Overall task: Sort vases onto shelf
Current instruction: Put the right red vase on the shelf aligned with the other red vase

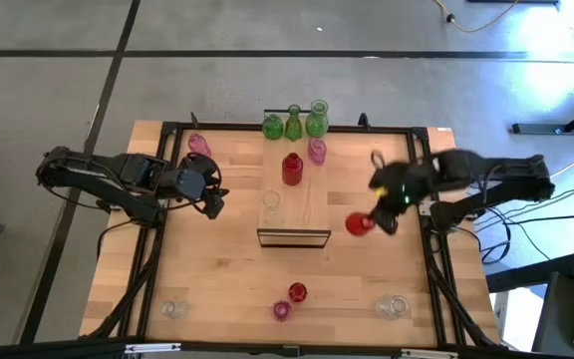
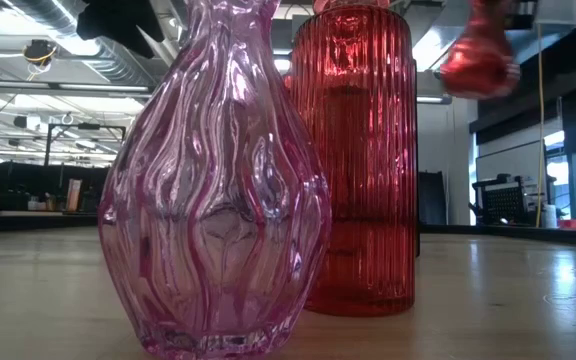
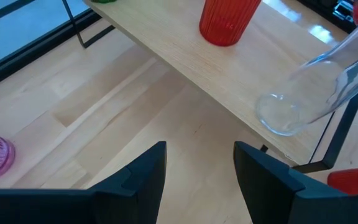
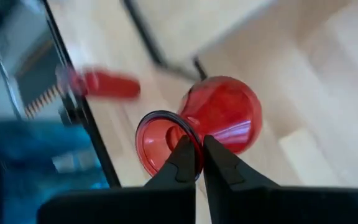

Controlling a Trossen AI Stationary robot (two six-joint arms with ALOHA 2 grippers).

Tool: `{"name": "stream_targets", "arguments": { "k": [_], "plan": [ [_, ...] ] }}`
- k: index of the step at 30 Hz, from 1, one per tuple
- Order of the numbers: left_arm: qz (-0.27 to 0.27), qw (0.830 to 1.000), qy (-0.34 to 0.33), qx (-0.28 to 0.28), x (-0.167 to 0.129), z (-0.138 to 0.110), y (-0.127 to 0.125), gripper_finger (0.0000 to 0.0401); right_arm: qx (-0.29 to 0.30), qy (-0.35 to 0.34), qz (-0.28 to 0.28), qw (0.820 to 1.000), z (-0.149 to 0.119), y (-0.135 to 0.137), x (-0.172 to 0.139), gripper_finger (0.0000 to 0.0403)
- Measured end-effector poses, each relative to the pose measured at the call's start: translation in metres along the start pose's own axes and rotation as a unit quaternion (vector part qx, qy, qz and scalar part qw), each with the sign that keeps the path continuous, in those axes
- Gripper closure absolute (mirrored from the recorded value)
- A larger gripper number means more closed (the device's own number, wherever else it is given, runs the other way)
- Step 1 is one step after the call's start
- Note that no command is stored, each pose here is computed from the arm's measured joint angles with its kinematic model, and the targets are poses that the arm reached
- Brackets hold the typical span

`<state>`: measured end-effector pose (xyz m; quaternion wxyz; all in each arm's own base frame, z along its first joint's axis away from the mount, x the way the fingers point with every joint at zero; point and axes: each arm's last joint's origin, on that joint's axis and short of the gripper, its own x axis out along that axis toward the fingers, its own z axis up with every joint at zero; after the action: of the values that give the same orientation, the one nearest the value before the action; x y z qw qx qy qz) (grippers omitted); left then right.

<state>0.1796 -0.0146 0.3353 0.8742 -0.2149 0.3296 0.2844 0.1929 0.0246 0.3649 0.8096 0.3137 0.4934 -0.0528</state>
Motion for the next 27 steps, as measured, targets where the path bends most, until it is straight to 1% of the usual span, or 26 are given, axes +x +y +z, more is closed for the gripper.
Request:
{"name": "stream_targets", "arguments": {
  "k": [4, 6, 9, 14, 18, 23, 27],
  "plan": [
    [-0.001, 1.0, -0.002, -0.001, 0.0, 0.0, 0.0, 0.022, 0.047, -0.057, 0.019, 0.997, 0.025, -0.015, -0.02, 0.0402],
    [0.002, 1.0, -0.005, -0.001, 0.0, 0.001, 0.0, 0.022, 0.068, -0.077, 0.033, 0.994, 0.037, -0.024, -0.023, 0.0402],
    [0.005, 1.0, -0.009, -0.002, 0.0, 0.001, 0.0, 0.022, 0.082, -0.088, 0.045, 0.992, 0.055, -0.037, -0.019, 0.0403],
    [0.005, 1.0, -0.009, -0.002, 0.0, 0.001, 0.0, 0.022, 0.1, -0.073, 0.057, 0.991, 0.082, -0.057, -0.001, 0.0403],
    [0.005, 1.0, -0.009, -0.002, 0.0, 0.001, 0.0, 0.022, 0.103, -0.068, 0.064, 0.99, 0.097, -0.066, 0.011, 0.0403],
    [0.004, 1.0, -0.01, -0.002, 0.0, 0.001, 0.0, 0.022, 0.092, -0.074, 0.056, 0.991, 0.116, -0.069, 0.009, 0.0403],
    [0.009, 1.0, -0.014, -0.002, 0.0, 0.001, 0.0, 0.022, 0.093, -0.065, 0.034, 0.993, 0.129, -0.073, 0.01, 0.0403]
  ]
}}
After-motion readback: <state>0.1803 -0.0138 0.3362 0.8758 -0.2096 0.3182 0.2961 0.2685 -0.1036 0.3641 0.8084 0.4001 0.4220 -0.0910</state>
